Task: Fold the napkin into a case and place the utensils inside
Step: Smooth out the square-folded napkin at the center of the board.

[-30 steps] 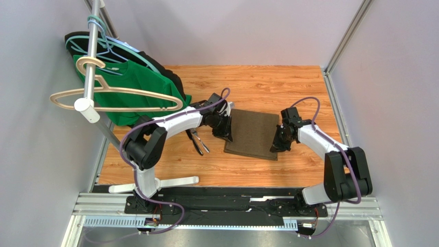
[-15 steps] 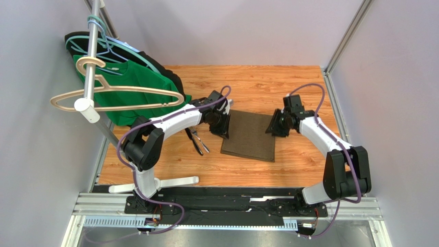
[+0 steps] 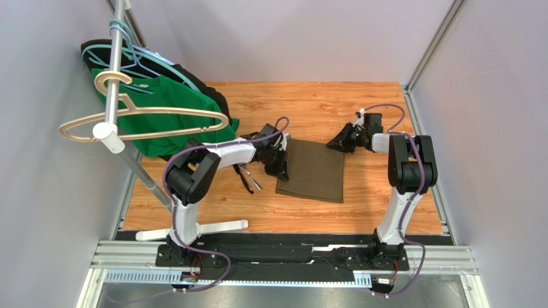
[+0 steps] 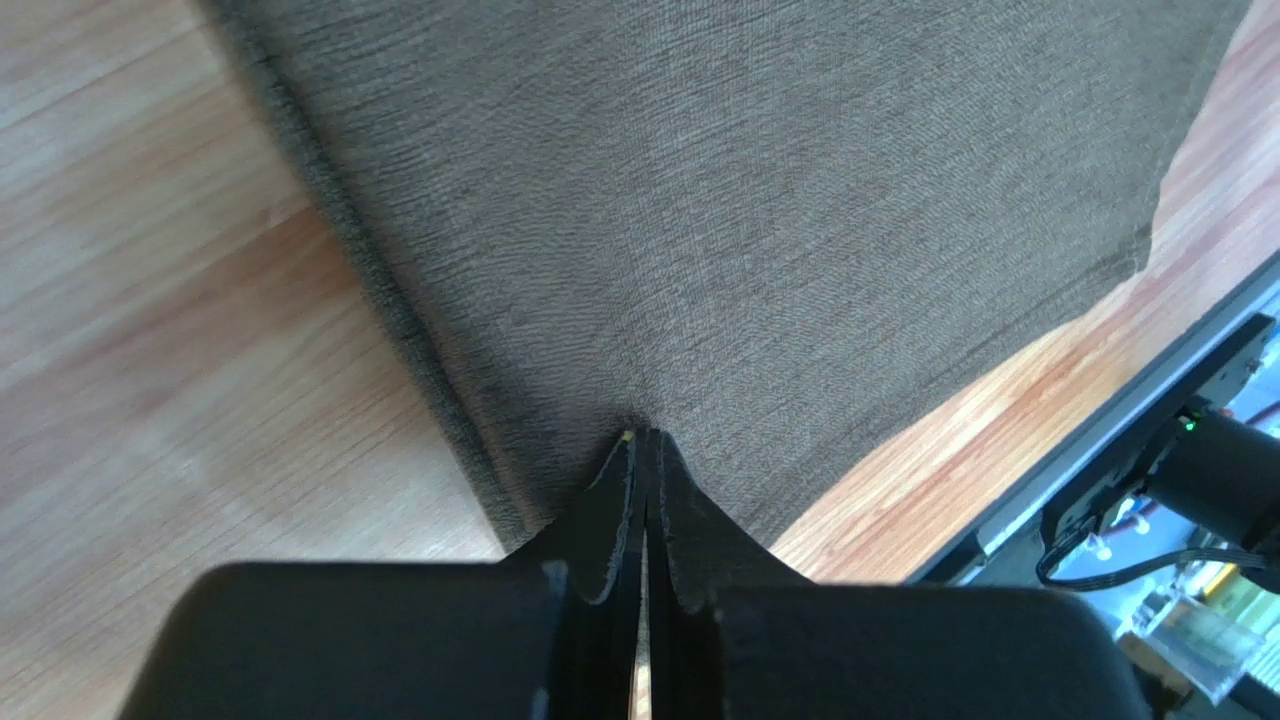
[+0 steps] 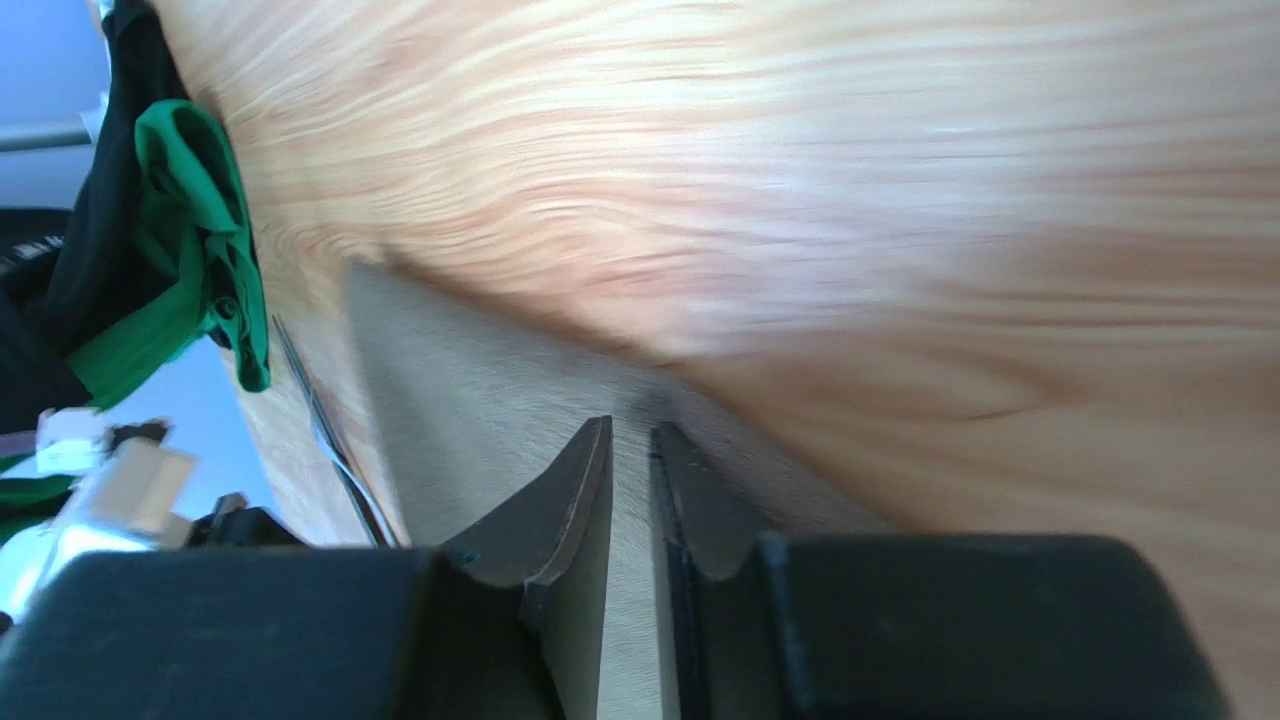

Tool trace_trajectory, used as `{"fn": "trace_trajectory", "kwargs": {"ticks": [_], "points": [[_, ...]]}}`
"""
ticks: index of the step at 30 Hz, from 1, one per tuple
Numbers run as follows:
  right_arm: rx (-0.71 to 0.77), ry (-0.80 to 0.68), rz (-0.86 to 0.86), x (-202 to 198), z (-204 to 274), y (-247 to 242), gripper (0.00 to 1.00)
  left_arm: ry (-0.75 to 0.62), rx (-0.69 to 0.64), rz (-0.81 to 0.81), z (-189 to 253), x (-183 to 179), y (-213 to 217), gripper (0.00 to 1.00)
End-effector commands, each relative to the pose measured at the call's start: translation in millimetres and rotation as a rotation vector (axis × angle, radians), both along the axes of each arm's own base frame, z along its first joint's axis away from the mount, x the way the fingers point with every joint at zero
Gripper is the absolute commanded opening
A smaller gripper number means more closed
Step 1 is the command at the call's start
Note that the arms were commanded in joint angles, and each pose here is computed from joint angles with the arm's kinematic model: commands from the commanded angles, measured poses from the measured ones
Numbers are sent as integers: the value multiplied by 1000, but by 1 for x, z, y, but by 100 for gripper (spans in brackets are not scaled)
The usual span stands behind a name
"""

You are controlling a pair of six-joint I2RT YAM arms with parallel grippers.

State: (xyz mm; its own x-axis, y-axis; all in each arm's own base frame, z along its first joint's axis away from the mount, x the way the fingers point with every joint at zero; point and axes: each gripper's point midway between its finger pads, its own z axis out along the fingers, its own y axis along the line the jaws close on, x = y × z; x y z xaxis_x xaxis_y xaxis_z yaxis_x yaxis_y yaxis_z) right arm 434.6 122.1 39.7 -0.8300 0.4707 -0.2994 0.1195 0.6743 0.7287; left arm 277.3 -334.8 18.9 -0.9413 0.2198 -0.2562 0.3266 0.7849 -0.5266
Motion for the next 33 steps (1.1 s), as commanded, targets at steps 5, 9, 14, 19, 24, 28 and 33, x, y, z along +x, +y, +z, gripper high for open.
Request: {"fn": "trace_trajectory", "kwargs": {"ticks": [5, 9, 14, 19, 24, 28, 33], "points": [[-51, 31, -75, 26, -13, -64, 19, -4, 116, 33, -44, -11, 31, 0], [-128, -93, -121, 29, 35, -72, 32, -38, -3, -16, 6, -12, 9, 6], [-32, -108, -59, 11, 92, -36, 39, -96, -208, -8, 88, 10, -30, 24], [80, -76, -11, -5, 58, -12, 40, -79, -205, 26, 75, 46, -42, 14], [65, 87, -74, -11, -10, -44, 36, -7, -54, 54, 9, 31, -11, 11], [-160, 155, -178, -12, -36, -95, 36, 22, -26, 28, -14, 5, -10, 12], [-320, 84, -194, 1, 10, -111, 39, 20, -53, -29, -13, -19, -45, 11]]}}
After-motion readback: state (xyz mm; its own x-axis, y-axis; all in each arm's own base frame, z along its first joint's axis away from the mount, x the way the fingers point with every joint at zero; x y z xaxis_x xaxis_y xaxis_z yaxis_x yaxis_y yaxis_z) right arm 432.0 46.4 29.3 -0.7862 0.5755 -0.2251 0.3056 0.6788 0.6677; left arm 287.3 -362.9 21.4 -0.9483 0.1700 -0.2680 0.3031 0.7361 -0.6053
